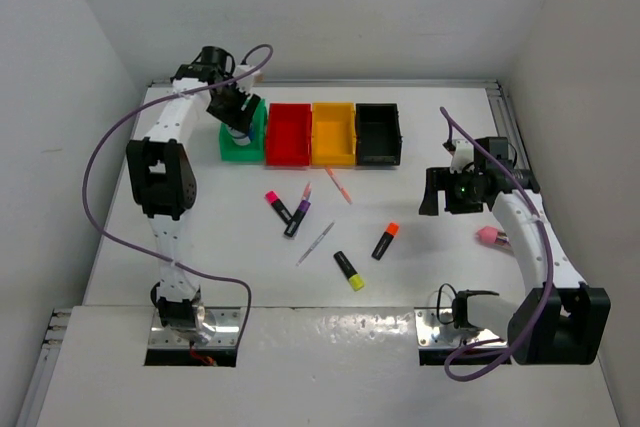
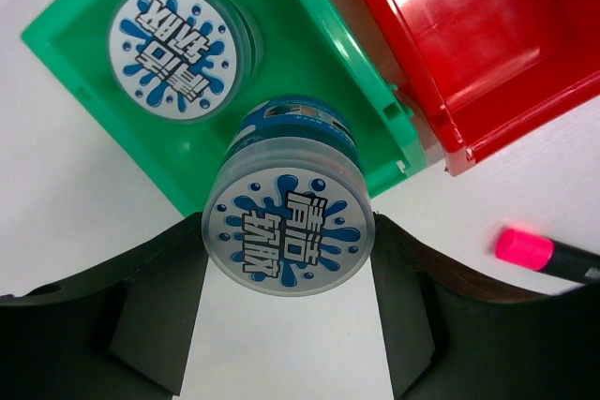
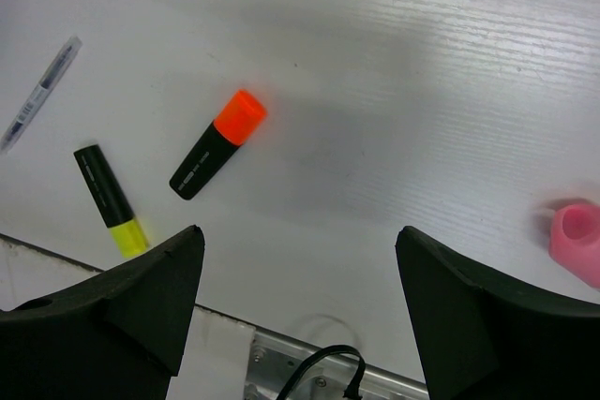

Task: Sort the stationery into containers
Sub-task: Place the storage box in the storage box.

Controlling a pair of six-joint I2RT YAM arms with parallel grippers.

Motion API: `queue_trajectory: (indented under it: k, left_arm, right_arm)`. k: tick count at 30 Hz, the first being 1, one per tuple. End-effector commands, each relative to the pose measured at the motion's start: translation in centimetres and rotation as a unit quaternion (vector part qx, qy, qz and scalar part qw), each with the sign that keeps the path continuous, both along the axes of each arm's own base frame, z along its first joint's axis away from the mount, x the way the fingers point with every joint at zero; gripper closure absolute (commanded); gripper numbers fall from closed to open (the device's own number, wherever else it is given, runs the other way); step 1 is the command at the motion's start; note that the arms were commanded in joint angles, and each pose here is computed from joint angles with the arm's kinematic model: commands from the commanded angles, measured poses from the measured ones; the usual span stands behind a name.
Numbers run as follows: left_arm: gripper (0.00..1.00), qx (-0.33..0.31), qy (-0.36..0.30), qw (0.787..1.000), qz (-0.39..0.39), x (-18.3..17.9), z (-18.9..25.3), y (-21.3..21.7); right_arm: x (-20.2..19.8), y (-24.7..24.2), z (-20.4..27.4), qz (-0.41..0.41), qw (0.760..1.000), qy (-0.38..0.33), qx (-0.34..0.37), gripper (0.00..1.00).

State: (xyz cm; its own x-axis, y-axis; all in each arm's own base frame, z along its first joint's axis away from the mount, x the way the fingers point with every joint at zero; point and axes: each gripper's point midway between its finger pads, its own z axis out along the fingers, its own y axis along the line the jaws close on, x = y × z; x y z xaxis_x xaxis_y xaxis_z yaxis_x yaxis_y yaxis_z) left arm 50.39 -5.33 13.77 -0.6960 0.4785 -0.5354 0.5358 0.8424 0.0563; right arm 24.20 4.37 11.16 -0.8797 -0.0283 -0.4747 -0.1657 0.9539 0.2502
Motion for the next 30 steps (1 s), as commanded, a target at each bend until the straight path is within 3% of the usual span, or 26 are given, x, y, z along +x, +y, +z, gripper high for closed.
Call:
queue_trajectory:
  k: [1, 16, 18, 21, 28, 30]
  left_arm:
    - [0.78, -0.006, -0.028, 1.0, 0.001, 1.5, 1.1, -0.3]
    - [0.76, -0.001, -0.04, 0.999, 0.006, 2.4, -0.1, -1.1]
    - [0.71, 0.004, -0.033, 0.999, 0.001, 2.3, -0.6, -1.6]
    - [0.49, 0.01, -0.023, 1.0, -0.002, 2.2, -1.3, -2.0]
    - [0.34, 0.001, -0.038, 0.999, 0.013, 2.1, 0.7, -2.0]
    - [0.22, -0.01, -0.06, 0.998, 0.016, 2.3, 3.2, -2.2]
  right_arm:
    - [0.9, 0.0, 0.8, -0.001, 1.0, -0.018, 0.004, 0.18]
    - [1.0, 0.0, 0.6, -0.001, 1.0, -0.012, 0.007, 0.19]
    - [1.0, 0.0, 0.7, 0.002, 1.0, -0.013, 0.006, 0.19]
    - [0.9, -0.1, 0.5, 0.003, 1.0, -0.007, 0.004, 0.18]
    - [1.1, 0.1, 0.6, 0.006, 1.0, -0.012, 0.006, 0.18]
    - [1.1, 0.1, 0.7, 0.008, 1.0, -0.012, 0.006, 0.18]
